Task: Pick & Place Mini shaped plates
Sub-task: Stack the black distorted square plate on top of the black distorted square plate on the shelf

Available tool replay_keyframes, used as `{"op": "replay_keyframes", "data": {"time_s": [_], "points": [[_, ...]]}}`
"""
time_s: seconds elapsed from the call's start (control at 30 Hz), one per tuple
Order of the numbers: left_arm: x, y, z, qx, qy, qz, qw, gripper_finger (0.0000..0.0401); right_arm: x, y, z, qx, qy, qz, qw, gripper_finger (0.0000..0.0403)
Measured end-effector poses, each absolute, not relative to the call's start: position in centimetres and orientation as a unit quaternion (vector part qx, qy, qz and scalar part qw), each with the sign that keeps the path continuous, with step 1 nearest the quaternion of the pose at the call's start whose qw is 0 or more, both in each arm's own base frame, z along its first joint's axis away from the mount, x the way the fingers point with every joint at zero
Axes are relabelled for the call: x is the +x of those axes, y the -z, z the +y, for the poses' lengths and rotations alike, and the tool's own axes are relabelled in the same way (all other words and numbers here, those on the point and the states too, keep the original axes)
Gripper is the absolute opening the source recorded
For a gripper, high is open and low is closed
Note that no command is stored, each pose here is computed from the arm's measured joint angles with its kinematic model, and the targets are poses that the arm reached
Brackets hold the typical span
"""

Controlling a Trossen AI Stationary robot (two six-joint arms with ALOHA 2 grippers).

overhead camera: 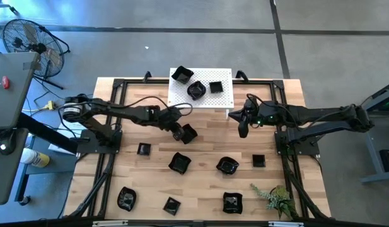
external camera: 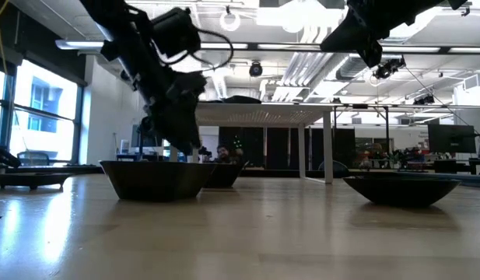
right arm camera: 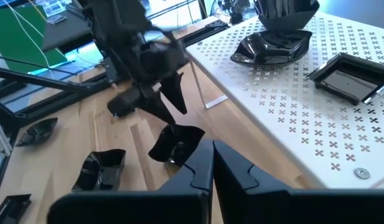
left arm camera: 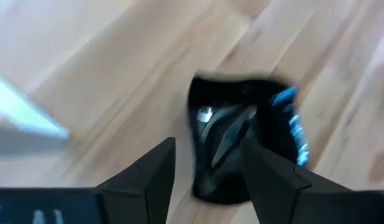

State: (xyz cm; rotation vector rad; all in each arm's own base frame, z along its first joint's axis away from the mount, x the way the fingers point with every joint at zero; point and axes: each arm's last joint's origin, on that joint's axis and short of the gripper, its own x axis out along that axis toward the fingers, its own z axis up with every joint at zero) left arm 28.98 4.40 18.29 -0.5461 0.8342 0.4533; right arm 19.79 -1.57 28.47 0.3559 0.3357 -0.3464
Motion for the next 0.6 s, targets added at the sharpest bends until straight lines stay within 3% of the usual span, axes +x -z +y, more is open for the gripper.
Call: {"op": "replay_keyframes", "data": {"time_s": [0.43, 0.6], "points": [[29.4, -16.1, 4.5, -0.263, -0.233, 0.429, 0.832, 0.0175, 19.8, -28.5, -1.6, 0.17, 0.175, 0.162, 0.956, 0.0005], [29.5, -15.9, 4.5, -0.264, -0.234, 0.431, 0.831, 0.0131, 19.8, -28.5, -1.6, 0.165, 0.183, 0.161, 0.956, 0.0006]]}}
